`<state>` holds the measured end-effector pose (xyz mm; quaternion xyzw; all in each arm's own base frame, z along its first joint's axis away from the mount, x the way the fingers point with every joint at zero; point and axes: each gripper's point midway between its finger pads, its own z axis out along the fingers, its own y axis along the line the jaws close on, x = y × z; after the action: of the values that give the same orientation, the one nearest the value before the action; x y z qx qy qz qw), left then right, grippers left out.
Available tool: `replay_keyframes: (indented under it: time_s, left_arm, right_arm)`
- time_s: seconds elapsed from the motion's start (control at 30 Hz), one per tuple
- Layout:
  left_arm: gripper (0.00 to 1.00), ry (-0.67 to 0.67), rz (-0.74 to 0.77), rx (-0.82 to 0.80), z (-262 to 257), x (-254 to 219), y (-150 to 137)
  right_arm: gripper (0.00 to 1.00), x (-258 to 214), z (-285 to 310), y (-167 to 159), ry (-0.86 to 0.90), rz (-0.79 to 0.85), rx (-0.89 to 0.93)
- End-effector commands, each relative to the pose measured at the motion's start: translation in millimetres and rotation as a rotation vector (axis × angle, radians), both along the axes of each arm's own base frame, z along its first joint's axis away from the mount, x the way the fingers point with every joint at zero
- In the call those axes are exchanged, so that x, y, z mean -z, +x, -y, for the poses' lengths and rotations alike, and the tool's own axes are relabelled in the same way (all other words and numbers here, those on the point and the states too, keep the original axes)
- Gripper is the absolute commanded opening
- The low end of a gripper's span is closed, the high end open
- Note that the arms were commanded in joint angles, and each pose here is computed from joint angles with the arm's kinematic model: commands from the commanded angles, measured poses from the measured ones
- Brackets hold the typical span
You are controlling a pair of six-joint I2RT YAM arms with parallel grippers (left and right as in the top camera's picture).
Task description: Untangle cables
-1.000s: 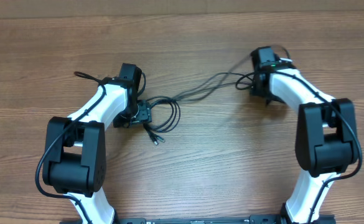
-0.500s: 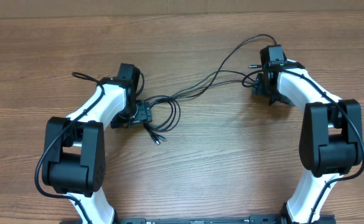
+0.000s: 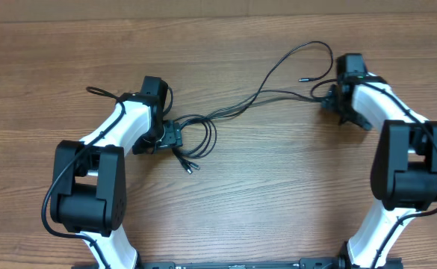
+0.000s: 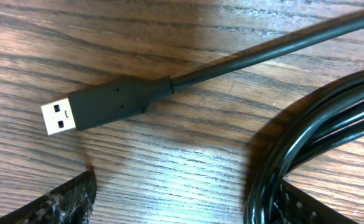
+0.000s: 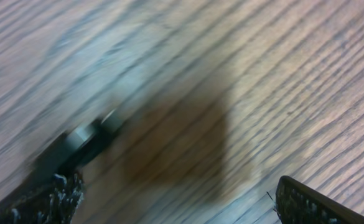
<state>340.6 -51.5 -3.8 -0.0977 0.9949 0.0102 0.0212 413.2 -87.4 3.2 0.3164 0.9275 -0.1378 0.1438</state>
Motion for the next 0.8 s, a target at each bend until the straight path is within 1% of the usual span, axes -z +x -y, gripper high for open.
replay_keyframes:
  time_s: [0.0,0.13,0.23,0.3,0.37,0.43,0.47,0.5,0.57,0.67,0.77]
  left_arm:
    - [0.87,0.073,-0.108,-0.014,-14.3,33.0,-26.6]
    - [0.88,0.047,-0.109,-0.014,-9.9,33.4,-26.4]
    - [0.87,0.003,-0.109,-0.013,-2.1,33.8,-25.8]
    - [0.85,-0.043,-0.112,0.021,5.8,33.8,-25.8]
    - [0.85,-0.103,-0.114,0.076,16.0,33.3,-26.3]
    - [0.85,-0.188,-0.109,0.149,30.3,31.6,-25.9]
    - [0.86,-0.294,-0.095,0.229,48.1,27.8,-25.6]
    - [0.89,-0.394,-0.081,0.299,64.3,22.4,-26.4]
    - [0.91,-0.488,-0.066,0.361,78.8,15.9,-28.3]
    - [0.93,-0.574,-0.045,0.426,91.6,8.7,-30.2]
    - [0.95,-0.577,-0.036,0.429,92.2,8.4,-28.4]
  right_arm:
    - [1.0,69.2,-5.4,-60.8,0.14,-0.241,0.02]
    - [1.0,72.9,-29.5,-58.2,0.293,-0.224,0.011]
    - [1.0,72.0,-62.4,-62.1,0.47,-0.235,-0.006]
    - [1.0,67.6,-87.8,-70.7,0.593,-0.268,-0.014]
    - [1.0,64.3,-101.8,-78.2,0.646,-0.3,-0.02]
    - [1.0,62.5,-111.3,-86.0,0.661,-0.337,-0.028]
    - [1.0,61.6,-119.0,-90.4,0.66,-0.36,-0.057]
    - [1.0,61.3,-127.4,-93.0,0.656,-0.375,-0.083]
    - [1.0,61.2,-139.3,-94.8,0.65,-0.388,-0.118]
    - [1.0,61.5,-159.9,-97.6,0.636,-0.404,-0.181]
    - [1.0,62.1,-178.5,-98.9,0.625,-0.408,-0.241]
